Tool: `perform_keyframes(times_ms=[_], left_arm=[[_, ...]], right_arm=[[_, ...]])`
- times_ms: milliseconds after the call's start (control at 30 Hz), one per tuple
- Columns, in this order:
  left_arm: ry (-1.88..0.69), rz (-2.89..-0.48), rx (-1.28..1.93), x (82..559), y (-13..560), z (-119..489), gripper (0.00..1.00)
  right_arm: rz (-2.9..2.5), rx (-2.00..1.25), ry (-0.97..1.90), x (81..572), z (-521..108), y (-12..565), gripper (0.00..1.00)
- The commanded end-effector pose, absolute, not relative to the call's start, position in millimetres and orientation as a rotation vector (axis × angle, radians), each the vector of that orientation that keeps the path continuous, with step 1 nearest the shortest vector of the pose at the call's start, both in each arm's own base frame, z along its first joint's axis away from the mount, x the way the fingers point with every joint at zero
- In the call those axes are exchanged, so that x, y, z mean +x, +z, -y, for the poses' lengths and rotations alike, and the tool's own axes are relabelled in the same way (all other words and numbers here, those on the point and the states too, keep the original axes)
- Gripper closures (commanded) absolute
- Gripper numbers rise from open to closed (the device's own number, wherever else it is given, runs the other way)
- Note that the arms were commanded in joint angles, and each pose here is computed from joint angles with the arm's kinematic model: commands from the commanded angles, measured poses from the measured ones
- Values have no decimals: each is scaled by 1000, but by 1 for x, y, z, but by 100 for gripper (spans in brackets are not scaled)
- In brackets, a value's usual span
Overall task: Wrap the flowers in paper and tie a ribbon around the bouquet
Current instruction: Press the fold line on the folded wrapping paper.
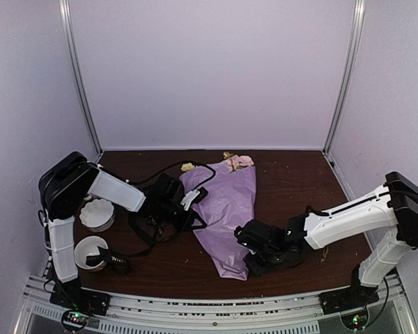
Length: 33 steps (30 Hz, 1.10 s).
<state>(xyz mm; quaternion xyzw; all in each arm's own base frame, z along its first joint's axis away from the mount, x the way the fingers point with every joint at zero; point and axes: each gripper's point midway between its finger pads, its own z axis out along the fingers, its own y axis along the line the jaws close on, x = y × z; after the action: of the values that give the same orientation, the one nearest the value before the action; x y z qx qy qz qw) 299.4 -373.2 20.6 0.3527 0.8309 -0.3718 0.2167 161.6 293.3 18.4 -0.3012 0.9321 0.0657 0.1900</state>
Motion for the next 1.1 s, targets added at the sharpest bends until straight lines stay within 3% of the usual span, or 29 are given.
perform_keyframes(times_ms=[0, 267, 467, 800, 1067], left_arm=[[-1002, -2300, 996, 307, 16, 370, 100], [-1033, -2297, 994, 305, 14, 371, 100], [-1036, -2313, 982, 303, 11, 370, 100], [-1037, -2328, 977, 302, 8, 370, 100], [-1025, -2340, 979, 301, 4, 368, 100]], right_arm=[[-2690, -775, 152, 148, -264, 8, 88], [-2535, -803, 171, 183, -285, 63, 87], [-2527, -807, 91, 224, -298, 58, 86], [-2642, -804, -17, 207, -265, 15, 87], [-2569, -773, 4, 211, -268, 63, 86]])
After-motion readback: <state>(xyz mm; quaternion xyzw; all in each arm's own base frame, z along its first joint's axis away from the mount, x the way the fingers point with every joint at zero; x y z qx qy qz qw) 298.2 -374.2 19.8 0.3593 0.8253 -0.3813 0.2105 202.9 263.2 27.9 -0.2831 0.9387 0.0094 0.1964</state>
